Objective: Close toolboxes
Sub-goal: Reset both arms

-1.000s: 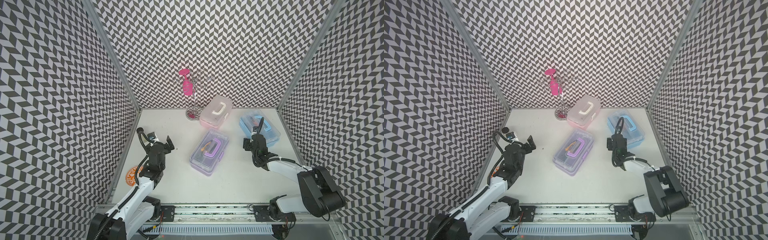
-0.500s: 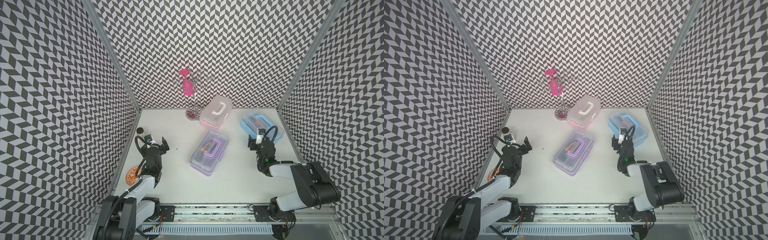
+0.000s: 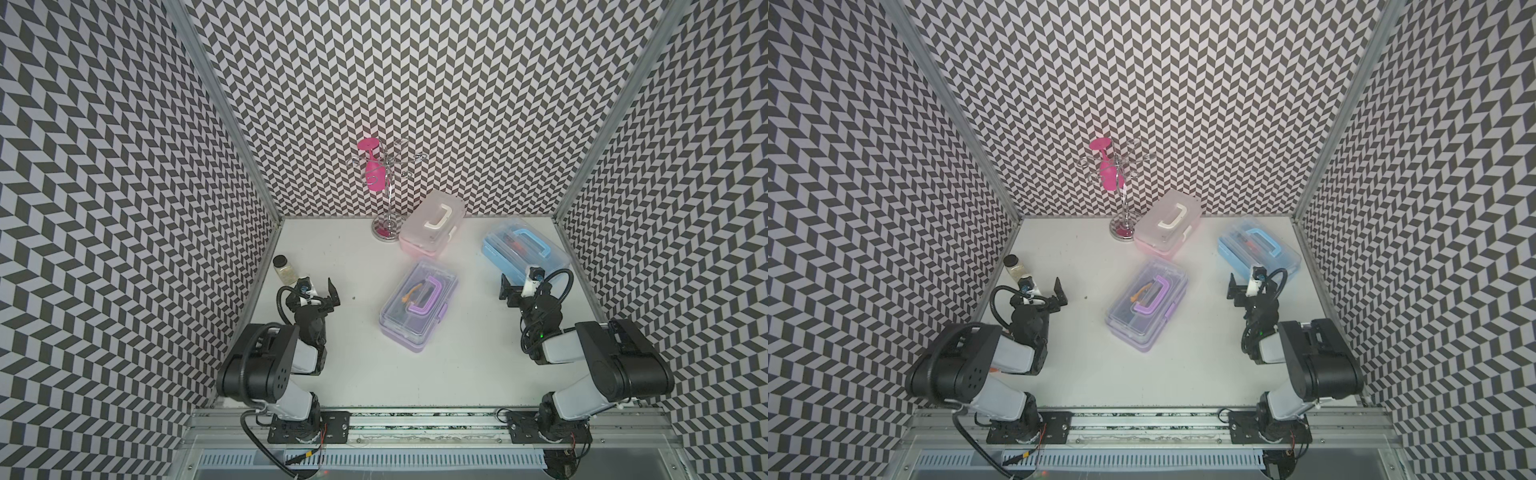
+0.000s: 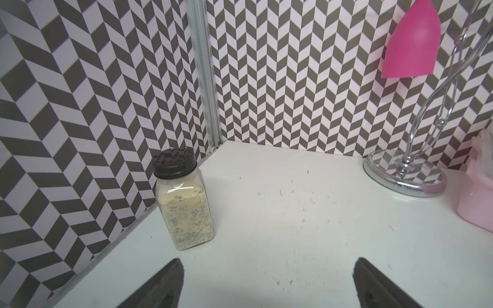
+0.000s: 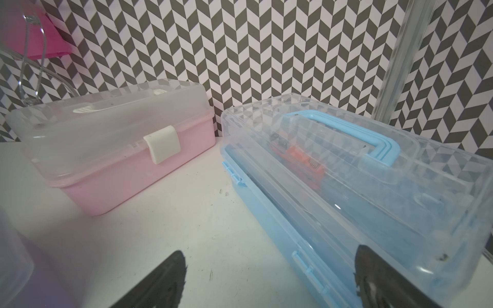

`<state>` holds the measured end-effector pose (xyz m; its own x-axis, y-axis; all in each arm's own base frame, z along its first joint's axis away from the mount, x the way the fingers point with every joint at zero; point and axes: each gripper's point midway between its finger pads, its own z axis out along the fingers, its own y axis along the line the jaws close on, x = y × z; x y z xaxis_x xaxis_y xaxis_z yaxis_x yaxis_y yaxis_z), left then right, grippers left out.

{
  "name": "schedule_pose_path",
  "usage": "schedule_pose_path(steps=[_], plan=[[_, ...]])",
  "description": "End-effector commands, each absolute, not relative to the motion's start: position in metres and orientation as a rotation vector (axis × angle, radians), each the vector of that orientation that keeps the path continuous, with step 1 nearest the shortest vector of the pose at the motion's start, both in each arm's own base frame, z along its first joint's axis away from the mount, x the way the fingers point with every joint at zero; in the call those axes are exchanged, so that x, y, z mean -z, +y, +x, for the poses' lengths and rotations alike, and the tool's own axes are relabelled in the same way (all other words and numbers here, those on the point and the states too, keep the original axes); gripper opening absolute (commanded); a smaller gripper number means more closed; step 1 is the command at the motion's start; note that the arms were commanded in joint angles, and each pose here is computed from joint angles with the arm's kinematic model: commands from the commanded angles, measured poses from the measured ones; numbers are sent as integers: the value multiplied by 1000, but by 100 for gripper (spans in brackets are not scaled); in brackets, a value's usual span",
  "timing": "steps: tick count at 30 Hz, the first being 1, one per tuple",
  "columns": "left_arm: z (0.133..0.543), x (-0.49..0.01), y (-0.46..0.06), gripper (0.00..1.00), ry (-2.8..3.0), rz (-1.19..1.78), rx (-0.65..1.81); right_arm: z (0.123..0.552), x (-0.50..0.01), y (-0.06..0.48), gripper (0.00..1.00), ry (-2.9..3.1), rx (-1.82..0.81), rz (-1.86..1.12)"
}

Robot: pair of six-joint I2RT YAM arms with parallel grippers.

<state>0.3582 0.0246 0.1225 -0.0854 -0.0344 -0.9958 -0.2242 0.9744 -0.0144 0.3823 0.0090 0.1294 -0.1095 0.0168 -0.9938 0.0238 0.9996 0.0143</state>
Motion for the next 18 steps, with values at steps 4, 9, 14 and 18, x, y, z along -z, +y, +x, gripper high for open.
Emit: schedule_pose_path(steps=[4,9,14,18], plan=[[374,-148,32,100,1579,-240,-163,386,-154,8,100,1592,-2,35],[374,-149,30,100,1577,-228,-167,386,-153,8,100,1593,-2,36],[374,-149,27,100,1576,-220,-176,386,-153,8,100,1592,-2,35],[377,-148,29,100,1585,-210,-141,386,-153,8,99,1593,-2,35]])
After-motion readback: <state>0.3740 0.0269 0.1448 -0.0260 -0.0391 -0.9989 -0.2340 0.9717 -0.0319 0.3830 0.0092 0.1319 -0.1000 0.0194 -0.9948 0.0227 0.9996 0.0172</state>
